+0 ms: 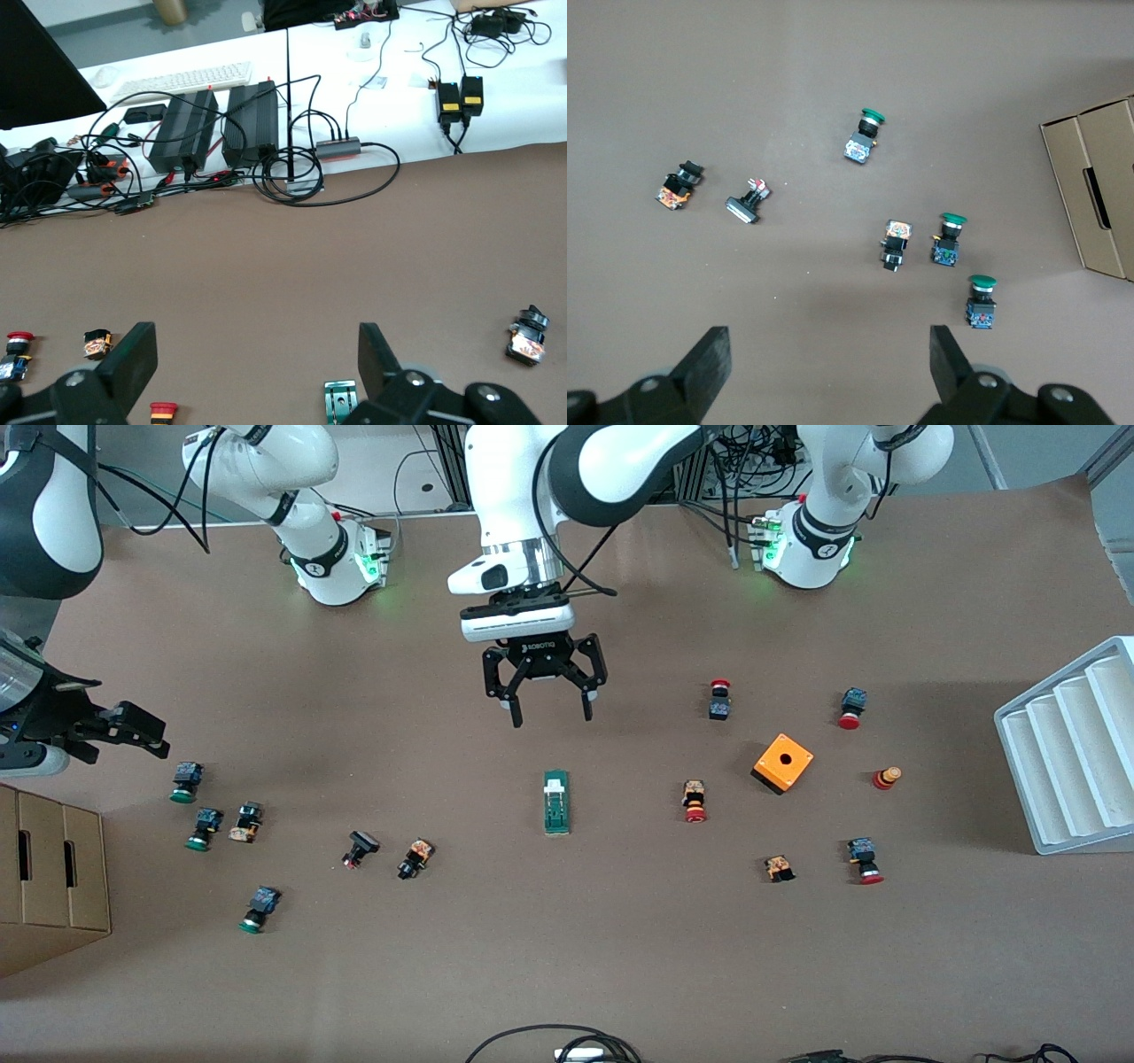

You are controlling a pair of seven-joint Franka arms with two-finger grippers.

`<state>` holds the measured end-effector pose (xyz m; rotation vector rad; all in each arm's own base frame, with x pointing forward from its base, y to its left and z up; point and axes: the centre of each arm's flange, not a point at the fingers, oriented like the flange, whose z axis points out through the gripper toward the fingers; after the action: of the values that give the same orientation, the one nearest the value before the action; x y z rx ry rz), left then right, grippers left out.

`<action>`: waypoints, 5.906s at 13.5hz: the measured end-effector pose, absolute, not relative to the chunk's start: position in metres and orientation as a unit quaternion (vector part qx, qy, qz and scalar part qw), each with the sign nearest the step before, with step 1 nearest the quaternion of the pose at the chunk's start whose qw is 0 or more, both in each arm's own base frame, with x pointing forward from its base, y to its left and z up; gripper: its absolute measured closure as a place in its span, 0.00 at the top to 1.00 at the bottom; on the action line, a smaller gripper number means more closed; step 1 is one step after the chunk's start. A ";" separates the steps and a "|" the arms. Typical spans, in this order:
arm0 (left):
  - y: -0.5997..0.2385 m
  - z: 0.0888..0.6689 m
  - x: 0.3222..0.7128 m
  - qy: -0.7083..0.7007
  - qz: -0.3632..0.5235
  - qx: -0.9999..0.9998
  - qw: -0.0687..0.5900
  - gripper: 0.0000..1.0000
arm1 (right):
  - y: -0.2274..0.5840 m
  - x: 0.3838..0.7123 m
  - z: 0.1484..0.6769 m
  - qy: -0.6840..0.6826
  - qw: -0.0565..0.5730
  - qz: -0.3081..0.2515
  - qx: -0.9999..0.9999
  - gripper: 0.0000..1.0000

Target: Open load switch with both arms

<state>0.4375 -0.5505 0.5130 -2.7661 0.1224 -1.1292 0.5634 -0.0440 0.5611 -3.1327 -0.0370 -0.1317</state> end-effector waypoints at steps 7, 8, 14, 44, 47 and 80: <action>-0.474 0.595 0.497 0.072 -0.319 -0.944 0.043 1.00 | -0.044 0.567 0.556 -0.010 0.002 -0.042 -0.999 1.00; -0.462 0.606 0.505 0.074 -0.312 -0.947 0.035 1.00 | -0.044 0.567 0.556 -0.010 0.002 -0.042 -0.999 1.00; -0.407 0.638 0.540 0.072 -0.282 -0.957 0.006 1.00 | -0.044 0.568 0.557 -0.010 0.002 -0.045 -0.999 1.00; -0.097 0.607 0.626 -0.047 -0.088 -0.995 -0.013 1.00 | -0.044 0.570 0.555 -0.011 0.001 -0.045 -0.999 1.00; -0.082 0.600 0.628 -0.057 -0.082 -0.995 -0.011 1.00 | -0.044 0.570 0.554 -0.011 0.001 -0.045 -0.999 1.00; 0.026 0.597 0.613 -0.065 -0.020 -0.998 -0.008 1.00 | -0.044 0.571 0.555 -0.011 0.001 -0.048 -0.999 1.00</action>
<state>0.6128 0.0261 0.5967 -3.1496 -0.2058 -0.0642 0.5712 -0.0438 0.5552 -3.1363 -0.0333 -0.1522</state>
